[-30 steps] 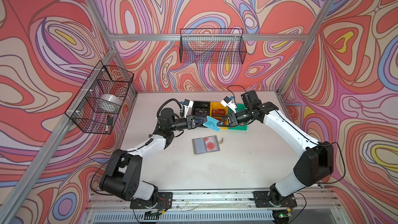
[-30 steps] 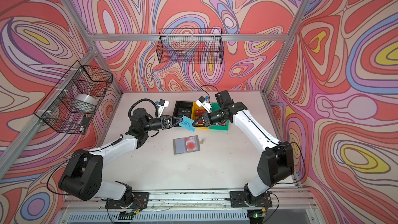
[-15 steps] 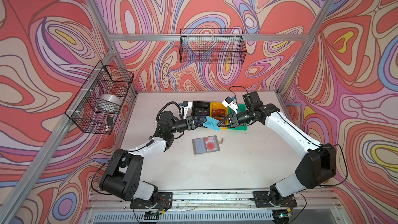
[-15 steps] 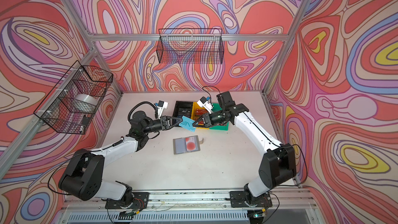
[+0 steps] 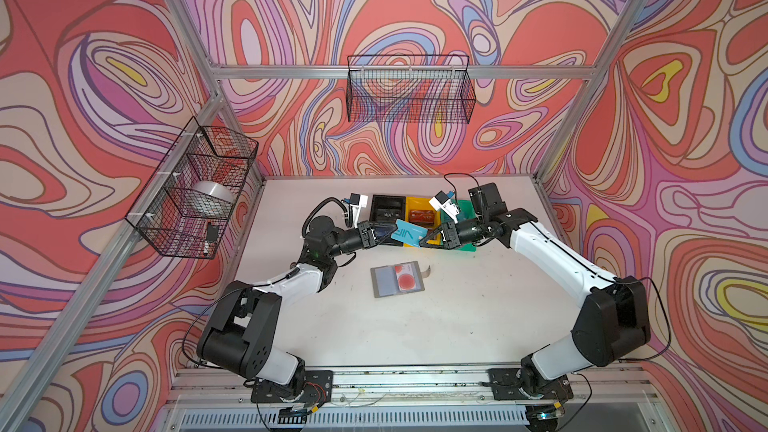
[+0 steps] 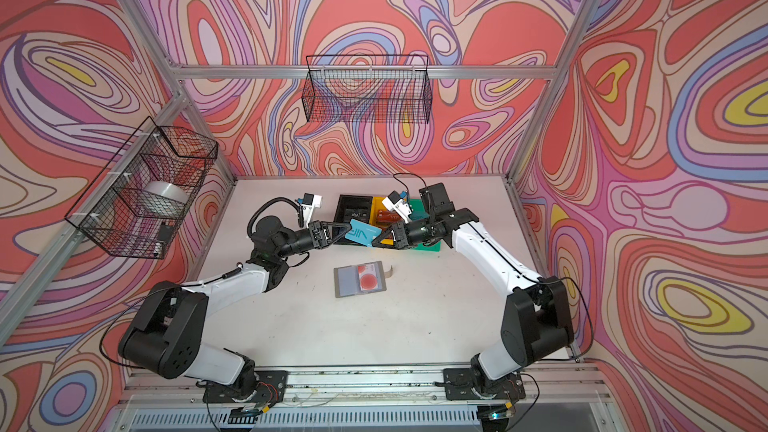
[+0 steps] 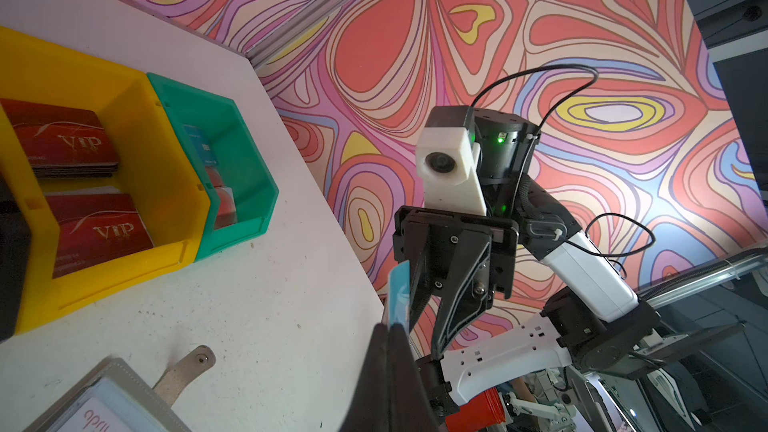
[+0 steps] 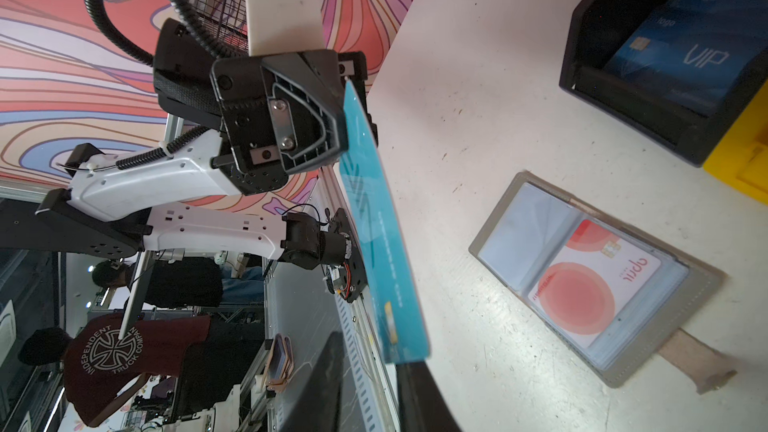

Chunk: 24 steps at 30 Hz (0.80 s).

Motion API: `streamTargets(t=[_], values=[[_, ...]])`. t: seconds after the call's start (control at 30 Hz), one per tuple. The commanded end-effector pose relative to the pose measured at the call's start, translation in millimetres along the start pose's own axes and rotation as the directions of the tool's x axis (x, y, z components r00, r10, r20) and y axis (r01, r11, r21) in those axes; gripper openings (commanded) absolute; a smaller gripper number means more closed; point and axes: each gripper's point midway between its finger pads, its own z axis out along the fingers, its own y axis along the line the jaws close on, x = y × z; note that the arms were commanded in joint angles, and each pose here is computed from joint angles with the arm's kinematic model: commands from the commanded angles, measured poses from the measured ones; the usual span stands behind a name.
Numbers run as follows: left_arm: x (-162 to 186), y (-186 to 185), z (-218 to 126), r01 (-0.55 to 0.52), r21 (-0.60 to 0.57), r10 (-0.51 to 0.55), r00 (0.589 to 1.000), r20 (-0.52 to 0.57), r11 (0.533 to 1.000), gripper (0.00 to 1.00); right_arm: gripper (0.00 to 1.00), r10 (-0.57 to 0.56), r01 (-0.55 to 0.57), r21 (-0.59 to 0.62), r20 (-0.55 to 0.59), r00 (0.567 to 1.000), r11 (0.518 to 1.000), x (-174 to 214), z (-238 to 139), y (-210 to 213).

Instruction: Take the credit cards out of the card holder

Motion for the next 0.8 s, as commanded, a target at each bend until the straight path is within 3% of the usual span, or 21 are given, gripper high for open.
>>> streamTargets(t=[0.0,0.27,0.4,0.63,0.77], values=[[-1.7,-4.9,-2.0,-0.032,0.017,0.031,0.999,0.024,0.999,0.00,0.21,-0.038,0.039,-0.045,0.023,0.999,0.998,-5.9,-2.2,11.7],[2.7,-4.0,0.4,-0.026,0.019,0.026,1.000,0.005,0.999,0.00,0.05,-0.032,0.033,-0.055,0.019,0.999,0.998,-10.1,-1.0,12.0],[7.2,-1.8,-0.4,-0.027,0.011,0.027,1.000,-0.012,1.000,0.00,0.02,-0.028,0.029,-0.051,0.016,0.999,0.998,-12.3,-0.3,10.7],[19.8,19.5,-6.0,-0.056,-0.123,0.047,0.996,-0.070,0.991,0.22,0.00,-0.015,0.015,0.009,-0.037,0.999,1.000,-9.1,-7.8,5.1],[23.5,27.6,-11.0,-0.083,-0.195,0.064,0.993,-0.104,0.977,0.24,0.00,-0.001,0.007,0.075,-0.072,0.997,0.997,-8.7,-20.1,-2.9]])
